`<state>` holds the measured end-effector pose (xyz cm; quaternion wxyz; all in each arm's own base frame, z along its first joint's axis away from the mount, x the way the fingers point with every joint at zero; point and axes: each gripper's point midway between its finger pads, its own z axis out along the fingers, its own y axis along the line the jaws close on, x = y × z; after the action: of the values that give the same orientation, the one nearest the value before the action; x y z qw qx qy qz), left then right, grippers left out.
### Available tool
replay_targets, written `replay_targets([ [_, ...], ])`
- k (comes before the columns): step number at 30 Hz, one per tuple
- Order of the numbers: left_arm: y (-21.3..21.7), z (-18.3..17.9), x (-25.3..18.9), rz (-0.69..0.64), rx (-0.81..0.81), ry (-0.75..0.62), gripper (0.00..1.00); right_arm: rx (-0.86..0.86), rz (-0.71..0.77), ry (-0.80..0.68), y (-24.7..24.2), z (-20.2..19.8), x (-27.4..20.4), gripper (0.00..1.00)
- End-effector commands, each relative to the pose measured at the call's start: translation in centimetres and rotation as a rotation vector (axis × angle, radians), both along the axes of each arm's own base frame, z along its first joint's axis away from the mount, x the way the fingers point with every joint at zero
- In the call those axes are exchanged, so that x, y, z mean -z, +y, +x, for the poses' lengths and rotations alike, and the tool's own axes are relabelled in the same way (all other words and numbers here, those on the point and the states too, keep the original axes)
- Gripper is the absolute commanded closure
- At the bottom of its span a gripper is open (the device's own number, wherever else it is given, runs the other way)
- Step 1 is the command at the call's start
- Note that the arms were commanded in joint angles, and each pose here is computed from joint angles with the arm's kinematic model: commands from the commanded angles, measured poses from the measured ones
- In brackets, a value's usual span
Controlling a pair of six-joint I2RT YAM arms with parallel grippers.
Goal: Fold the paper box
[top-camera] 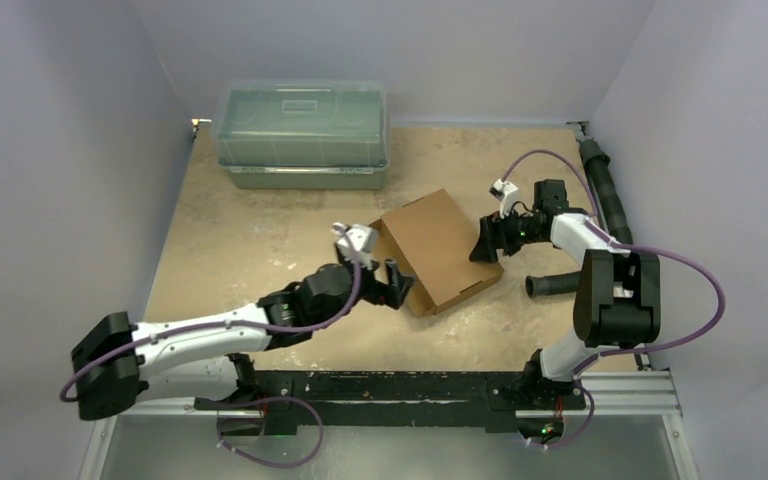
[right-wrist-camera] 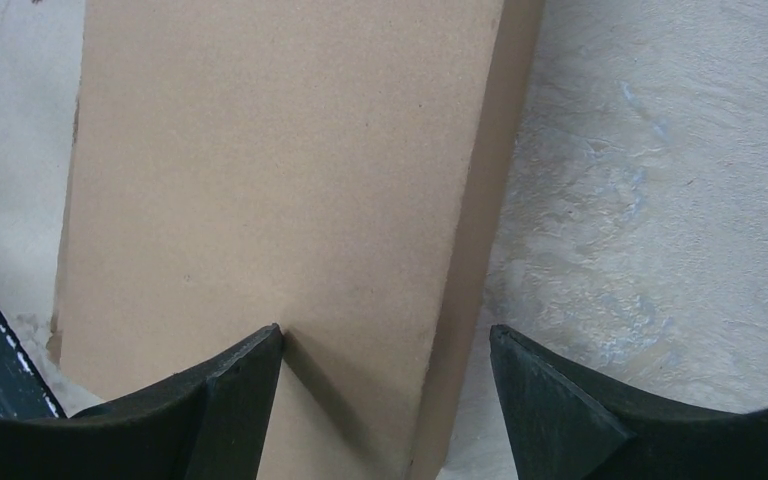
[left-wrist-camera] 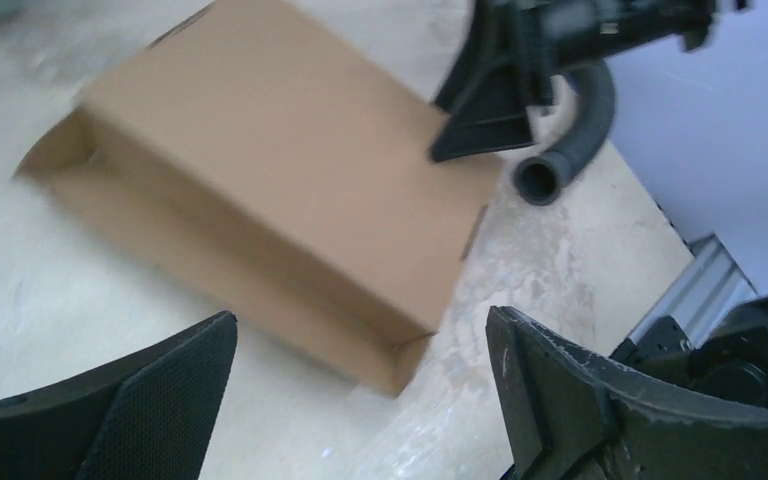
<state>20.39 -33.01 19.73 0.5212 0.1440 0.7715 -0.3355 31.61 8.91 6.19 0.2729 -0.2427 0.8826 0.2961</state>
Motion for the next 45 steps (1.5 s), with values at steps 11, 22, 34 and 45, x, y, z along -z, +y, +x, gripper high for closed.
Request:
replay_targets([
  [11, 6.0, -1.5, 5.0, -0.659, -0.152, 0.334, 0.01, -0.046, -0.002, -0.022, 0.2, -0.7, -0.9, 0.2],
  [22, 2.3, 0.0, 5.4, -0.743, -0.093, 0.4, 0.02, -0.054, 0.0, -0.019, 0.3, -0.7, -0.9, 0.2],
  [34, -1.5, 2.0, 10.1, -0.523, -0.228, 0.618, 0.07, -0.054, -0.001, -0.014, 0.2, -0.7, -0.7, 0.21],
  [45, -2.7, 3.3, 9.9, -0.417, -0.308, 0.667, 0.22, -0.054, 0.0, -0.011, 0.3, -0.7, -0.6, 0.21],
])
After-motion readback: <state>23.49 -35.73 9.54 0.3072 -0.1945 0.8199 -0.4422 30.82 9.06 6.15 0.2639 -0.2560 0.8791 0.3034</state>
